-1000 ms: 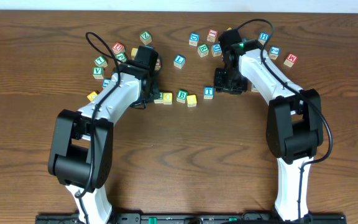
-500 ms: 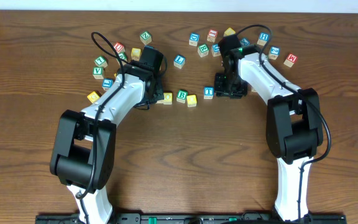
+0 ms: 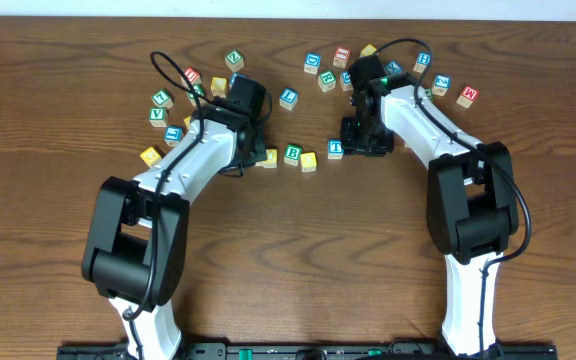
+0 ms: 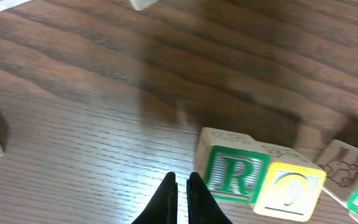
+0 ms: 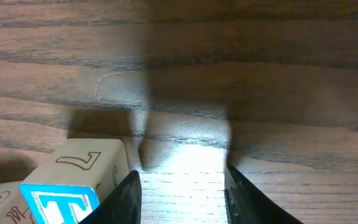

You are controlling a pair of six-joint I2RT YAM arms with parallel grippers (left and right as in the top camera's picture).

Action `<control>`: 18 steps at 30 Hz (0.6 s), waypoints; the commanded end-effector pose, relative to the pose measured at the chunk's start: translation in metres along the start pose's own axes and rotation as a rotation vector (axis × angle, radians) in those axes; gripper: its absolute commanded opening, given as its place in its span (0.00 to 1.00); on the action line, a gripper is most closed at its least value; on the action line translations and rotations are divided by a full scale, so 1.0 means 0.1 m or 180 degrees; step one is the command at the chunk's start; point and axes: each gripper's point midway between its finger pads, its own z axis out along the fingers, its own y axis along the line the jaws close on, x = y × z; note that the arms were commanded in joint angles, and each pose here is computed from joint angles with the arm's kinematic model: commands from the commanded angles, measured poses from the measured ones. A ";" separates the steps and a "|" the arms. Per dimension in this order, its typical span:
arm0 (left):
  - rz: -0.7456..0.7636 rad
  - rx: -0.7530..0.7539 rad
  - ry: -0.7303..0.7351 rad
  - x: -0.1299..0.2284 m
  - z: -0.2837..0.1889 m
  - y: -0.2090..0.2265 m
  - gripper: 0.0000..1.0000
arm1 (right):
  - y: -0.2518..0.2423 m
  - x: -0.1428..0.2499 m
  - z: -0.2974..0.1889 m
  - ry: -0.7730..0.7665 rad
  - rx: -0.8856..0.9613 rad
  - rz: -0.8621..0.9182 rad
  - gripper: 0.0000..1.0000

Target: Spell out ROBOT

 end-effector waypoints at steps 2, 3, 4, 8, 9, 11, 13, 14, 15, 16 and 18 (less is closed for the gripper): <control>0.0011 0.0003 0.0058 0.07 0.05 -0.04 0.07 | 0.07 0.06 0.06 0.0052 -0.0014 -0.0136 0.38; 0.0019 0.0015 0.0064 0.08 0.05 -0.05 0.07 | 0.07 0.06 0.06 0.0052 -0.0014 -0.0136 0.38; 0.0026 0.0018 0.0066 0.09 0.05 -0.06 0.08 | 0.07 0.06 0.06 0.0054 -0.0014 -0.0135 0.38; 0.0068 0.0043 0.0061 0.11 0.05 -0.12 0.07 | 0.07 0.06 0.06 0.0051 -0.0014 -0.0135 0.38; 0.0078 0.0051 0.0053 0.11 0.05 -0.14 0.07 | 0.07 0.06 0.06 0.0052 -0.0014 -0.0135 0.38; 0.0098 0.0065 0.0041 0.11 0.04 -0.17 0.08 | 0.07 0.06 0.06 0.0051 -0.0013 -0.0137 0.38; 0.0118 0.0080 0.0028 0.12 0.04 -0.20 0.08 | 0.07 0.05 0.06 0.0048 -0.0015 -0.0137 0.38; 0.0123 0.0083 0.0026 0.12 0.04 -0.21 0.08 | 0.08 0.05 0.06 0.0045 -0.0017 -0.0139 0.39; 0.0129 0.0086 0.0024 0.12 0.04 -0.21 0.07 | 0.08 0.05 0.06 0.0043 -0.0017 -0.0148 0.39; 0.0135 0.0091 0.0019 0.12 0.04 -0.22 0.08 | 0.08 0.05 0.06 0.0045 -0.0017 -0.0147 0.38; 0.0145 0.0093 0.0017 0.13 0.04 -0.23 0.08 | 0.08 0.05 0.06 0.0042 -0.0018 -0.0158 0.38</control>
